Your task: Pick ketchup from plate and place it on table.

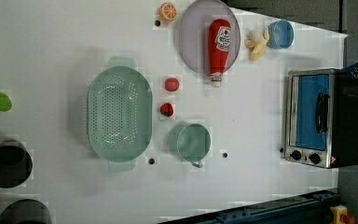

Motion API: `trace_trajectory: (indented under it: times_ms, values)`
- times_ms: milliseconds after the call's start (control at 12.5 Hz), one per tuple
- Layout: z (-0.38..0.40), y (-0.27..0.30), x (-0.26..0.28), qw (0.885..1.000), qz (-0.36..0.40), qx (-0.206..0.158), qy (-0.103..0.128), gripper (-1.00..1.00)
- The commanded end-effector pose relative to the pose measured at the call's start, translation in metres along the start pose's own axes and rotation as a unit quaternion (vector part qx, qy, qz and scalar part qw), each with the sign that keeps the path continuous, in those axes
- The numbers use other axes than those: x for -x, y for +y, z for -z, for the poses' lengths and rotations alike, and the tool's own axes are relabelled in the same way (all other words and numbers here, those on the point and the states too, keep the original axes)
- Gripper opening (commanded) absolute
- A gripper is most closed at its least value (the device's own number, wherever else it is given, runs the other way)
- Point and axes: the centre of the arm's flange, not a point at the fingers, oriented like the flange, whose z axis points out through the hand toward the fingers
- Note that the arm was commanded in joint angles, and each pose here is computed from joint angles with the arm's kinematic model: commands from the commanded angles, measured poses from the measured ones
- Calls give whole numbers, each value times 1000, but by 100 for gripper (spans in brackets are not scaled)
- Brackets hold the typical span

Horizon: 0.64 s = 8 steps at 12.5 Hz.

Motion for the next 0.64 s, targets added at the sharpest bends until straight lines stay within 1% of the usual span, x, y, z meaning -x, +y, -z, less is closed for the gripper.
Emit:
trace_trajectory:
  times_ms: [80,240,480,640]
  values:
    - [62,66,38,998,-57,13,-19,60]
    - [55,61,39,998,-52,17,-23,100]
    - [32,40,39,998,-35,28,-34,100]
    - [6,21,37,998,-15,39,-47,100]
